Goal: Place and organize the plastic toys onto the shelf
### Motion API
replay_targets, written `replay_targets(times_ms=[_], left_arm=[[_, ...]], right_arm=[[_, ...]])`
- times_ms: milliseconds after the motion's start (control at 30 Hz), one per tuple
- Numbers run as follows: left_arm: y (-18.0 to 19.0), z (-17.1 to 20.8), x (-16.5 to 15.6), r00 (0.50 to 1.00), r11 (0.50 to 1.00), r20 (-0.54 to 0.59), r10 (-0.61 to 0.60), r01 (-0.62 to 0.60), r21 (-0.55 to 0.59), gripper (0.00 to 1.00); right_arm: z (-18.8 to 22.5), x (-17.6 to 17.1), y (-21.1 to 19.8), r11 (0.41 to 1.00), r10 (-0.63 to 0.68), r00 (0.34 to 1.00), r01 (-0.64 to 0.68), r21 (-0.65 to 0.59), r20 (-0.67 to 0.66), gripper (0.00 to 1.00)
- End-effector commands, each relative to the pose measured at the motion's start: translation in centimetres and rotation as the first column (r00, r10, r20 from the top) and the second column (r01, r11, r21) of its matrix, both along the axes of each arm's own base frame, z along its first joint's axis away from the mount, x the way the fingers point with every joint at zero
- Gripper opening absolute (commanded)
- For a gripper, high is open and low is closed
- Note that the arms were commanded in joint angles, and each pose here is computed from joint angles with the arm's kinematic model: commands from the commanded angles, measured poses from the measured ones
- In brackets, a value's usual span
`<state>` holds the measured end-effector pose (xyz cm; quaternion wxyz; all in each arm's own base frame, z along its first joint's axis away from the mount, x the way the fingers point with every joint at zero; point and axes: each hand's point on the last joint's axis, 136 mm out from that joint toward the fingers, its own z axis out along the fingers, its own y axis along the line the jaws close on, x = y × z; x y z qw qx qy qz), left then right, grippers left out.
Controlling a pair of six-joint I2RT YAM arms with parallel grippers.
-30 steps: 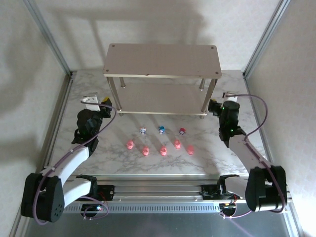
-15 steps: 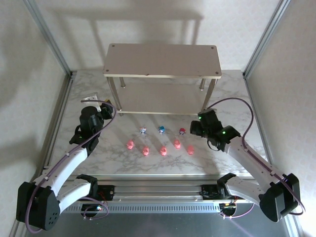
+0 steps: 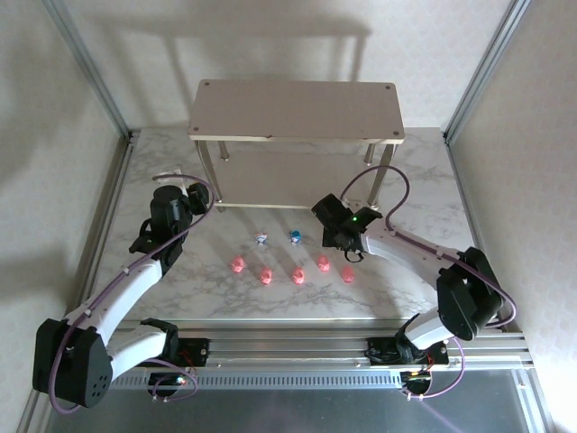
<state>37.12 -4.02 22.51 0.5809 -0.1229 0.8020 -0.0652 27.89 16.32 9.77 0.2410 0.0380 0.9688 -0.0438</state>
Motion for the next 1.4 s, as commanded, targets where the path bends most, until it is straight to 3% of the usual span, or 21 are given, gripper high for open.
replay_targets(times_ms=[0,133,533,1367], left_arm=[[-0.1,0.4,0.0,1.0,1.0,-0.012,-0.011,0.011,0.023,0.48],[0.1,0.4,0.0,1.0,0.999,-0.017,-0.009,0.01,0.031,0.48],[1.0,0.3,0.0,1.0,0.999,-0.031,0.004,-0.002,0.045,0.48],[1.4,-0.7,0.7,0.998,0.999,-0.061,0.009,-0.006,0.048,0.47]], right_arm=[[0.0,0.6,0.3,0.999,-0.034,0.999,0.034,-0.001,0.008,0.69],[-1.1,1.0,1.3,1.0,-0.021,1.0,0.021,0.006,-0.021,0.65],[-3.5,1.8,3.4,0.999,0.002,0.998,0.0,0.041,-0.066,0.68],[-5.9,3.7,3.2,0.999,0.0,0.997,0.004,0.051,-0.071,0.59]])
